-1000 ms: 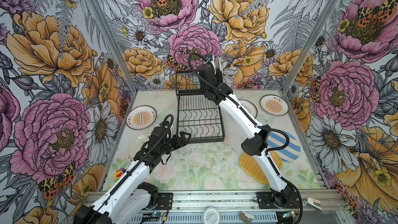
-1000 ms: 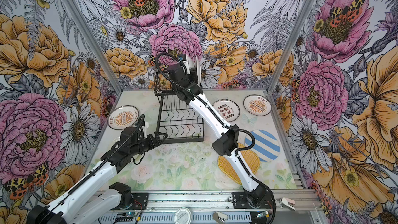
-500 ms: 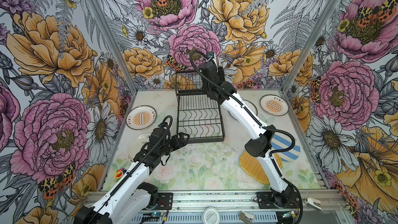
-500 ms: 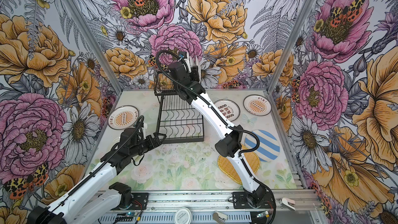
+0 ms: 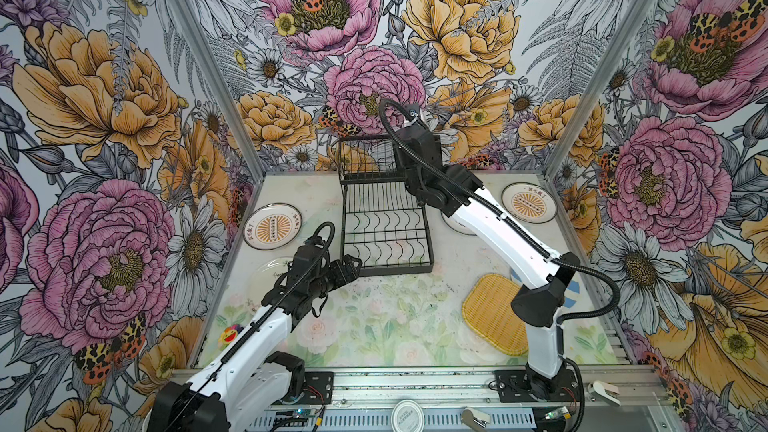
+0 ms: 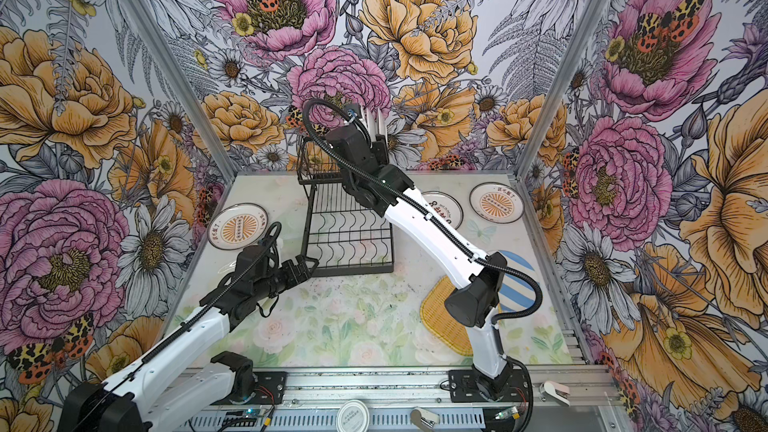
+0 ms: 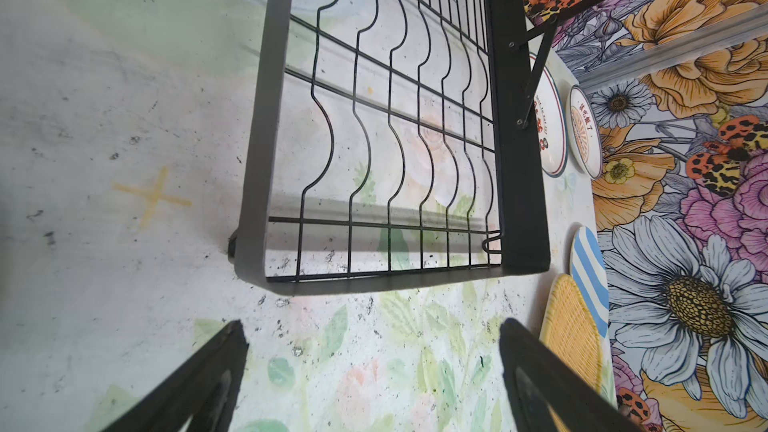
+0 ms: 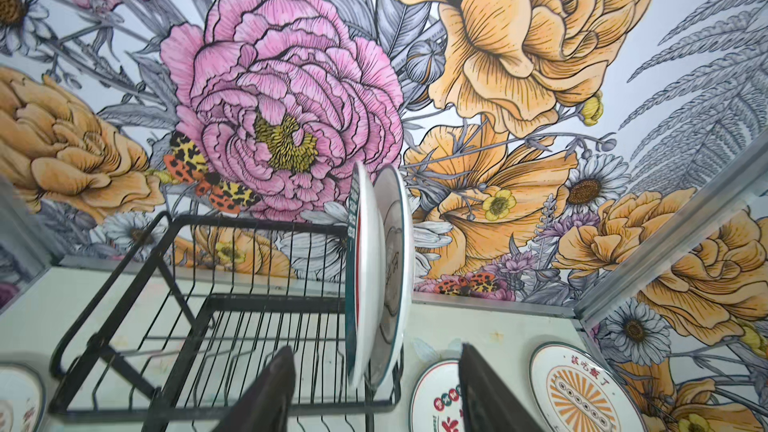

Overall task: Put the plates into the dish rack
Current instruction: 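Open the right gripper and draw it back from the rack, then move the right gripper down over the yellow rattan tray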

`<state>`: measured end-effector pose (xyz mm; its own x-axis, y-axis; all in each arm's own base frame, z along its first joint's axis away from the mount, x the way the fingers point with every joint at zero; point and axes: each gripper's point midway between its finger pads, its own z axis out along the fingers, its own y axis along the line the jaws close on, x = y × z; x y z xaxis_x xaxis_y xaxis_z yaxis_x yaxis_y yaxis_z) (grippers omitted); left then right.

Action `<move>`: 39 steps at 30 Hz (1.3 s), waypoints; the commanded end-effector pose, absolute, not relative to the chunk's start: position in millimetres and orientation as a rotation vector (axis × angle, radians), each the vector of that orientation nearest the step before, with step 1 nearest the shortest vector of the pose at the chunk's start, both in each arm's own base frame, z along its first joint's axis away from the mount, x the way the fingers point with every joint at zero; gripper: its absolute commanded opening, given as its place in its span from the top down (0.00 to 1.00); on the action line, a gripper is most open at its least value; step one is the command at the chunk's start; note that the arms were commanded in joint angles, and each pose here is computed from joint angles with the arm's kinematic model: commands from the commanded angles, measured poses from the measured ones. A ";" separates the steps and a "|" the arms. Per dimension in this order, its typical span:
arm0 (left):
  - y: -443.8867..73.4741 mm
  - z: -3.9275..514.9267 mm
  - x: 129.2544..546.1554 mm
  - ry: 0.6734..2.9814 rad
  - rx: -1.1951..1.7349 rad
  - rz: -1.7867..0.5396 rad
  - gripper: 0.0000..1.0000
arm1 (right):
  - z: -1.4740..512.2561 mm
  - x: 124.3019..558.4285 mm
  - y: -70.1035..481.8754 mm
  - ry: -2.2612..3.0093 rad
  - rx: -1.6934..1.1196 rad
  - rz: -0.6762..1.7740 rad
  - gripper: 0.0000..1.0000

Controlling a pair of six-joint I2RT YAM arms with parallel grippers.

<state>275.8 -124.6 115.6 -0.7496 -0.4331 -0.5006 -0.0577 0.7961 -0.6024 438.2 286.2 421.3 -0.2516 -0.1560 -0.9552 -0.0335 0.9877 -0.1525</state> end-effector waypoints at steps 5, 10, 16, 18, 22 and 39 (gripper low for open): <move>-119.1 116.3 292.9 2.291 -0.301 -0.675 0.06 | 384.4 382.3 262.5 1.947 -0.188 0.073 0.27; -112.8 115.5 299.8 2.288 -0.282 -0.601 0.06 | 334.0 350.3 230.3 2.053 -0.164 0.101 0.26; -114.1 115.6 316.9 2.274 -0.248 -0.561 0.08 | 289.8 330.8 191.9 2.148 -0.102 0.129 0.25; -119.5 114.8 321.8 2.274 -0.239 -0.582 0.09 | 280.2 325.6 180.3 2.168 -0.086 0.133 0.25; -131.1 115.2 327.5 2.273 -0.213 -0.609 0.10 | 262.6 316.6 153.8 2.204 -0.023 0.151 0.23; -183.0 113.1 313.3 2.297 -0.207 -0.778 0.13 | 235.4 304.0 106.9 2.247 0.086 0.146 0.22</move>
<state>306.3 -162.0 91.3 -0.7686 -0.3212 -0.5533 0.0150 0.8555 -0.5175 305.3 107.7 229.3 -0.6429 0.0922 -0.7604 0.0169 0.9942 0.1062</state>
